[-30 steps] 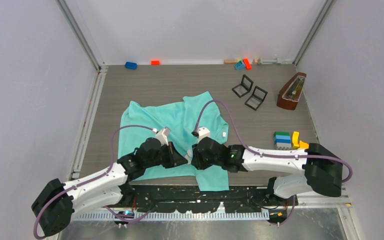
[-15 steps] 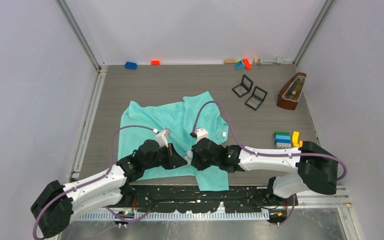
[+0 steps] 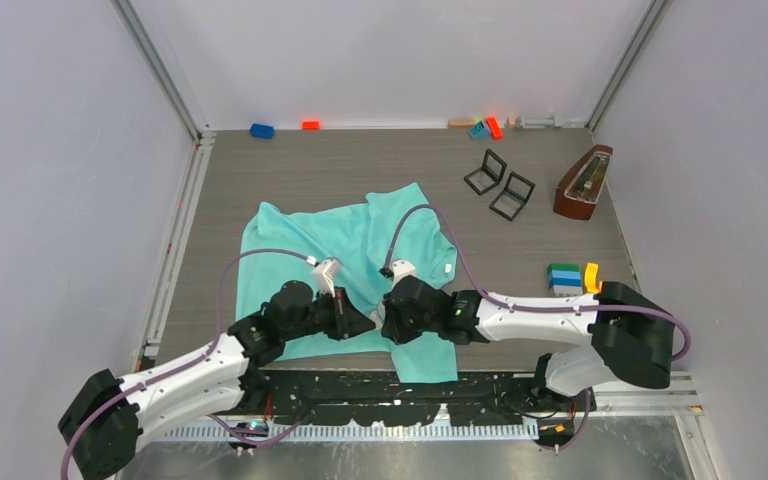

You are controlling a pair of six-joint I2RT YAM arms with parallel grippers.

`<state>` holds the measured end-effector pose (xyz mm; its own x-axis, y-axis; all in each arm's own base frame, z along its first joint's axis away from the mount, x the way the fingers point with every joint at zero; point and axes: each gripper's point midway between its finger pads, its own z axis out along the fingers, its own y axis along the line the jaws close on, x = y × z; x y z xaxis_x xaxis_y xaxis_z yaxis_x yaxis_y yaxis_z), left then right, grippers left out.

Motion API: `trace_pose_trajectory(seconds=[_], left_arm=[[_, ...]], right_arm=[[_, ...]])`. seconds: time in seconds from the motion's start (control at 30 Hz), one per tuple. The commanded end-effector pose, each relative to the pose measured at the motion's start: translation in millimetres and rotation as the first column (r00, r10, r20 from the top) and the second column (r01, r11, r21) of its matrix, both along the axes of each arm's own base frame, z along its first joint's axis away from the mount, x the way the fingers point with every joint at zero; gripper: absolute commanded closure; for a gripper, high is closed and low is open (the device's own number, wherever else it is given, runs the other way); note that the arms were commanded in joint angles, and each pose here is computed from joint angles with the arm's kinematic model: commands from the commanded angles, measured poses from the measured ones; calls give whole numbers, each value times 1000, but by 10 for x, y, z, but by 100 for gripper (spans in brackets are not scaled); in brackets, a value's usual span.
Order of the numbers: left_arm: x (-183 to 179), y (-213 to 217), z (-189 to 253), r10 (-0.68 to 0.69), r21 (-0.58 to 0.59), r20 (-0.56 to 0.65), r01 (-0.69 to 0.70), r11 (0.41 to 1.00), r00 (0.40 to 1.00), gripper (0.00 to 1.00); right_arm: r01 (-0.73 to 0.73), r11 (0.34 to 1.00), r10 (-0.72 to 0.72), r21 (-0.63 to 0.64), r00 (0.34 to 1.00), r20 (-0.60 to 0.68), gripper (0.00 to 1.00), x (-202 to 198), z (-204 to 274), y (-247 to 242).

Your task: Pin the brooch onto the clothing

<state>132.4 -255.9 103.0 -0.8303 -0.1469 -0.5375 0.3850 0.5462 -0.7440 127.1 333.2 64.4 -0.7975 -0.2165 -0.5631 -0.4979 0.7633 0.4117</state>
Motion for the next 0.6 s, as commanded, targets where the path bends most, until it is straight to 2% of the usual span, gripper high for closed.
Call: trace_pose_trajectory(seconds=[0.0, 0.1, 0.2, 0.37, 0.4, 0.57], left_arm=[[-56, -155, 416, -85, -122, 104, 97, 988, 991, 100], [-60, -115, 405, -87, -83, 103, 96, 992, 991, 100], [-82, -66, 447, -102, -40, 111, 106, 994, 989, 100], [-136, 33, 514, -144, 30, 113, 142, 989, 983, 100], [-165, 41, 538, -164, 32, 108, 161, 986, 981, 100], [-265, 35, 759, -293, 16, 93, 293, 956, 952, 100]], right_arm=[[-1, 996, 0, 94, 1000, 13, 99, 44, 181, 164], [-2, 994, -2, 109, 999, 38, 90, 53, 323, 111], [-1, 994, -7, 112, 998, 67, 71, 71, 423, -13], [-93, 975, 74, 202, 992, 99, 50, 47, 703, -245], [-94, 971, 72, 221, 992, 106, 48, 98, 755, -293], [-288, 893, 206, 346, 945, 254, 38, -37, 1321, -384]])
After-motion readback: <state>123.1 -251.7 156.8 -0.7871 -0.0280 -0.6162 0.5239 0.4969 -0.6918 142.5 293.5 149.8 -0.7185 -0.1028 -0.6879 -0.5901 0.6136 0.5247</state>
